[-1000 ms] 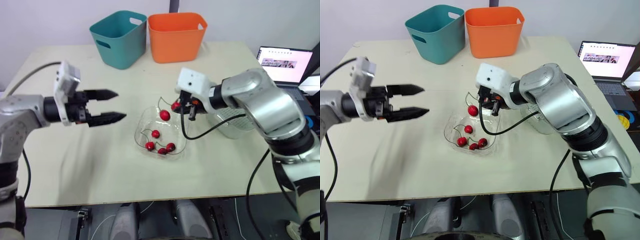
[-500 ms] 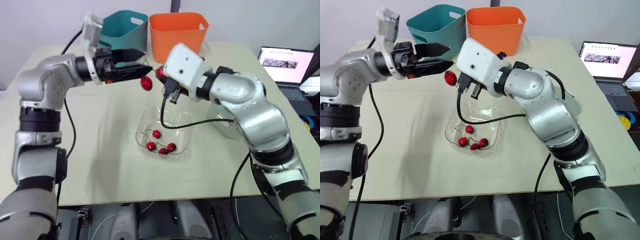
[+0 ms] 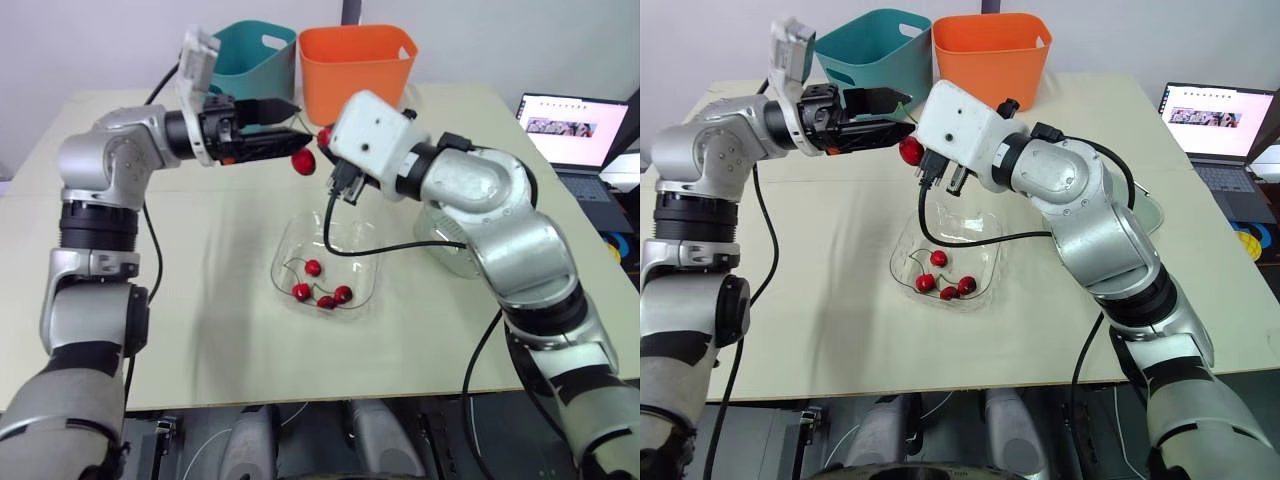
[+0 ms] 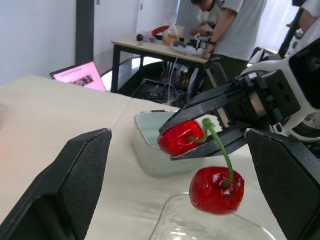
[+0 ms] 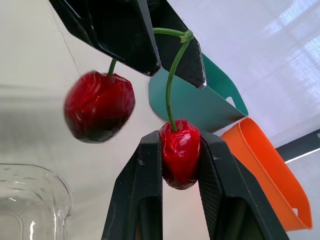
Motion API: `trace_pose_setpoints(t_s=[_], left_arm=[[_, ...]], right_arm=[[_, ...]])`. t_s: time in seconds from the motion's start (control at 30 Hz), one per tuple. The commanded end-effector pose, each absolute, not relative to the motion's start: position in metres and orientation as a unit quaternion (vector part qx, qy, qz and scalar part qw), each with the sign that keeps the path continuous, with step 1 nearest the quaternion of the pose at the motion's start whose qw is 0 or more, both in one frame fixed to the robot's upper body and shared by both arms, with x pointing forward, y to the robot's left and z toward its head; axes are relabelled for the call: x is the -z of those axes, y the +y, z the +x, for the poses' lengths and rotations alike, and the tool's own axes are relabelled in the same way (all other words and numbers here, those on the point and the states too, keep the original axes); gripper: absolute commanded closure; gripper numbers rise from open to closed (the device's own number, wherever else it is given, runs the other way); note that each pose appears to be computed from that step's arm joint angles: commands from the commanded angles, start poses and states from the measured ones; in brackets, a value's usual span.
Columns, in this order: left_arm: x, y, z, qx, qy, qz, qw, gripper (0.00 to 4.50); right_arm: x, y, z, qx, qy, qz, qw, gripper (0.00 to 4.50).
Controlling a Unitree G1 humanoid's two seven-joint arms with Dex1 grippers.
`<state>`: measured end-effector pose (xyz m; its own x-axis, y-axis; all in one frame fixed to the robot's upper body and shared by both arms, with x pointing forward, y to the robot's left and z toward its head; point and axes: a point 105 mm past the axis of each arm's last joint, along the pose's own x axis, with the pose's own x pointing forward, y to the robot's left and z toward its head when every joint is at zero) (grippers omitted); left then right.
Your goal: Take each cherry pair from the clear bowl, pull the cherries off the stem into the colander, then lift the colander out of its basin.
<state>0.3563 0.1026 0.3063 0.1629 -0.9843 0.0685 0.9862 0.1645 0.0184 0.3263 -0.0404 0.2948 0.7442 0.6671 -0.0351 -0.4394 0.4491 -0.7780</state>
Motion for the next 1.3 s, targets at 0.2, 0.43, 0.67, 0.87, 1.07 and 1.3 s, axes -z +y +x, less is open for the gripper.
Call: trace_pose_setpoints(t_s=[0.2,0.43,0.67,0.87,1.07,1.3], left_arm=[[-0.331,0.098,0.347,0.657,-0.072,-0.018,0.751,0.00],[-0.325,0.094,0.349,0.656,-0.064,-0.020,0.752,1.97],[-0.325,0.089,0.348,0.660,-0.062,-0.031,0.748,4.47],[-0.330,0.091,0.347,0.657,-0.069,-0.034,0.750,4.49],[-0.330,0.099,0.345,0.659,-0.074,-0.011,0.748,4.50],[-0.332,0.107,0.339,0.681,-0.067,0.020,0.729,4.50]], right_arm=[[-0.303,-0.040,0.321,-0.323,-0.163,-0.414,0.835,3.85],[-0.305,-0.040,0.321,-0.320,-0.167,-0.418,0.834,3.85],[-0.304,-0.040,0.320,-0.319,-0.167,-0.422,0.832,3.85],[-0.303,-0.041,0.319,-0.323,-0.164,-0.421,0.832,3.85],[-0.296,-0.049,0.312,-0.386,-0.113,-0.321,0.857,1.94],[-0.302,-0.072,0.302,-0.486,-0.026,-0.116,0.866,0.02]])
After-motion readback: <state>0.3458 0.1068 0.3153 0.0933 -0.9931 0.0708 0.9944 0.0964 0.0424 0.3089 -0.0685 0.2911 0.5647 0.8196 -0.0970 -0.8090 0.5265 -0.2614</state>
